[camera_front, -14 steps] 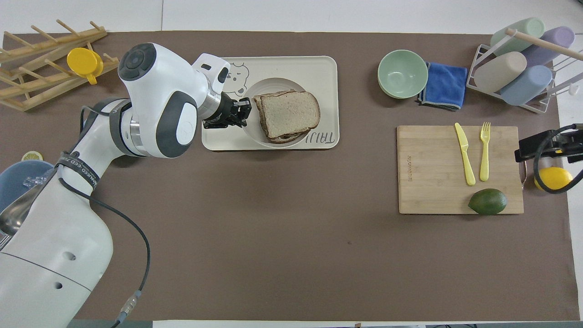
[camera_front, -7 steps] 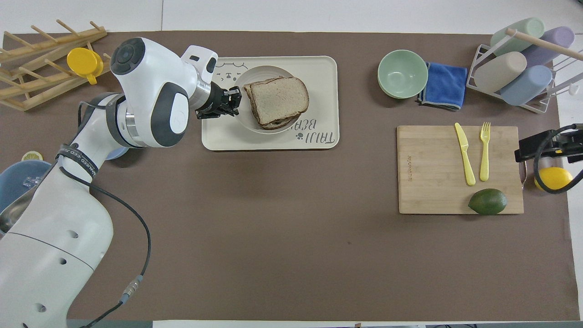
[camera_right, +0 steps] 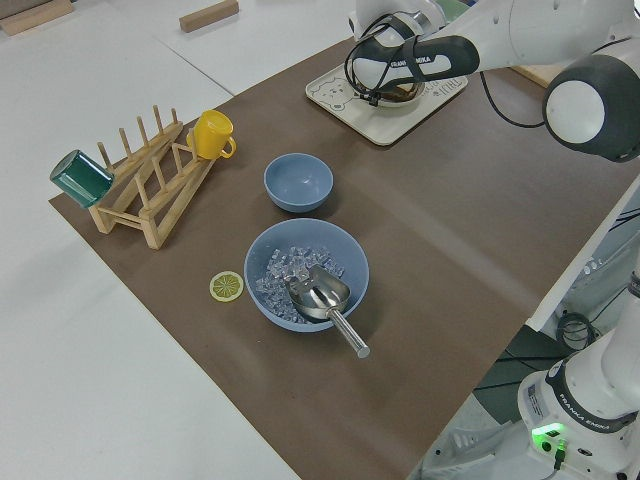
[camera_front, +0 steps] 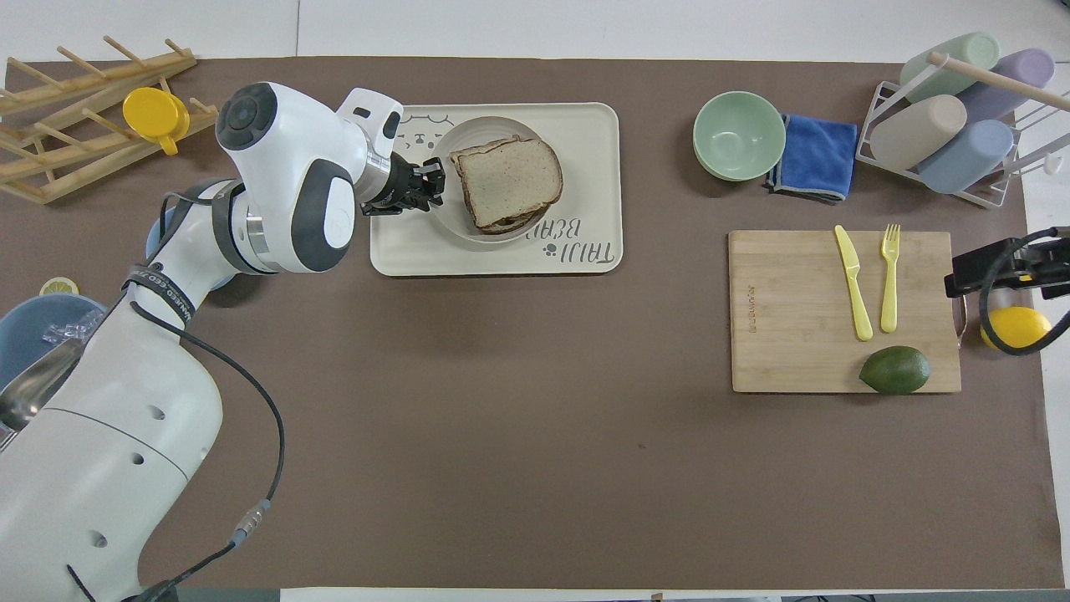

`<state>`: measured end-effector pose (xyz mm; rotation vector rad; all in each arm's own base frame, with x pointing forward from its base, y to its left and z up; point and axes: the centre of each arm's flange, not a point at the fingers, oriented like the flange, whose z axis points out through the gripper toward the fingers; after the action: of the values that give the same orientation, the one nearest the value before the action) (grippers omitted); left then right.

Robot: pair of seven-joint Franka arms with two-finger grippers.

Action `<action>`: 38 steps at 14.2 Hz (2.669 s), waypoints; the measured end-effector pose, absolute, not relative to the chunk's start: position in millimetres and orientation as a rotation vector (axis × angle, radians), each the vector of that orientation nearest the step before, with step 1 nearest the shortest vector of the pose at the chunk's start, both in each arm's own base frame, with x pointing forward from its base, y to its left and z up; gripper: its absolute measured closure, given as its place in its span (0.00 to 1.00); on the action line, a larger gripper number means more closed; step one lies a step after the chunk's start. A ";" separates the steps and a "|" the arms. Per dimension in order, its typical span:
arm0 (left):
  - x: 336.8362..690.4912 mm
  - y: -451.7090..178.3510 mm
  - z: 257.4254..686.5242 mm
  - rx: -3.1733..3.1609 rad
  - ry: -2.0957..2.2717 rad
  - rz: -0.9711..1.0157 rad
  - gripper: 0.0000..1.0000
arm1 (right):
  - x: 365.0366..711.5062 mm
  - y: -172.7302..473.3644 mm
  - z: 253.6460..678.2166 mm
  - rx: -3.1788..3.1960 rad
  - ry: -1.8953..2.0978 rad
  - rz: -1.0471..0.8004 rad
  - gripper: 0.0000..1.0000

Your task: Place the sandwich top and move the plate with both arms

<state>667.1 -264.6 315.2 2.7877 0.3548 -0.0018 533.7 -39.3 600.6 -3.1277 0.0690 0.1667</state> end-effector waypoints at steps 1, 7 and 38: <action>668.3 -261.0 315.0 2.805 0.338 0.008 0.55 | 533.7 -39.3 600.6 -3.128 0.069 0.167 0.00; 685.1 -209.6 349.7 2.947 0.259 0.145 0.00 | 533.7 -39.3 600.6 -3.128 0.069 0.167 0.00; 535.8 -69.3 623.5 3.185 -0.107 -0.016 0.00 | 533.9 -36.3 600.6 -3.128 0.060 0.167 0.00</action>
<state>535.8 -69.3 623.5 3.1847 -0.1072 -0.0165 533.9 -36.3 600.6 -3.1283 0.0604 0.1667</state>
